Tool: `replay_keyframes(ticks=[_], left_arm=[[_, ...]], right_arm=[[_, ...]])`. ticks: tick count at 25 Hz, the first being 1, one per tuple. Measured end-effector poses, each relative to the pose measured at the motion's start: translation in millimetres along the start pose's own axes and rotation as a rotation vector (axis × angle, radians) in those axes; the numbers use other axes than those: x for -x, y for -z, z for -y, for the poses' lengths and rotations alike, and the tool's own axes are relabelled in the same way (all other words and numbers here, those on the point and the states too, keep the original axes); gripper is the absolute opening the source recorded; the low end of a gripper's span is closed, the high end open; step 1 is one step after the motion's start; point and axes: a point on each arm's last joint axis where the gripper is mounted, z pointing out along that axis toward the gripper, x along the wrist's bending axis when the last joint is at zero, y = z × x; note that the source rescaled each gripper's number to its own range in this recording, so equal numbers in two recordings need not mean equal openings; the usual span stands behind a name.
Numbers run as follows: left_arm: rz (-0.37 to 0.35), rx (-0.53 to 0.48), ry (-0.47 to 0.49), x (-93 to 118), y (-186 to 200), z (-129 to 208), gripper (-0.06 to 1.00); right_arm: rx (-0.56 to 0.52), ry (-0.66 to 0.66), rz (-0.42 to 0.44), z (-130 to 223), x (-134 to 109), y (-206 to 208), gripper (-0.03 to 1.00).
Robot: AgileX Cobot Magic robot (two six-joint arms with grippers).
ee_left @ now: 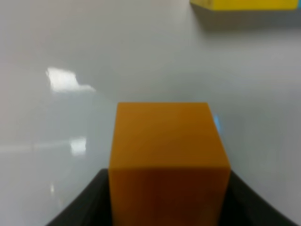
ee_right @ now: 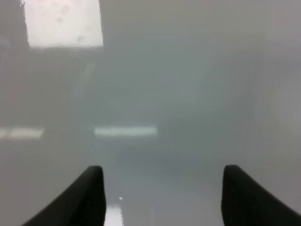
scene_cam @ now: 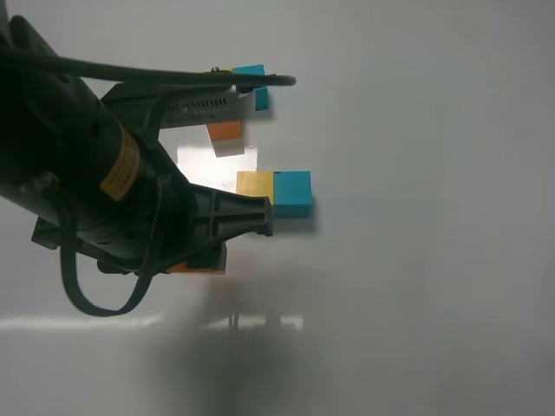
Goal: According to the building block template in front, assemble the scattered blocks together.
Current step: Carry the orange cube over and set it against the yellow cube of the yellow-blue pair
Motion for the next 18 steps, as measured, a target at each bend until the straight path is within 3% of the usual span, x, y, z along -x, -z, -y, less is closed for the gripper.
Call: replay_keyframes(ticks=[18], left_arm=[[-0.024, -0.023, 0.021, 13, -30, -16, 0.22]], right_arm=[[0.000, 0.000, 0.000, 0, 0, 0, 0.39]])
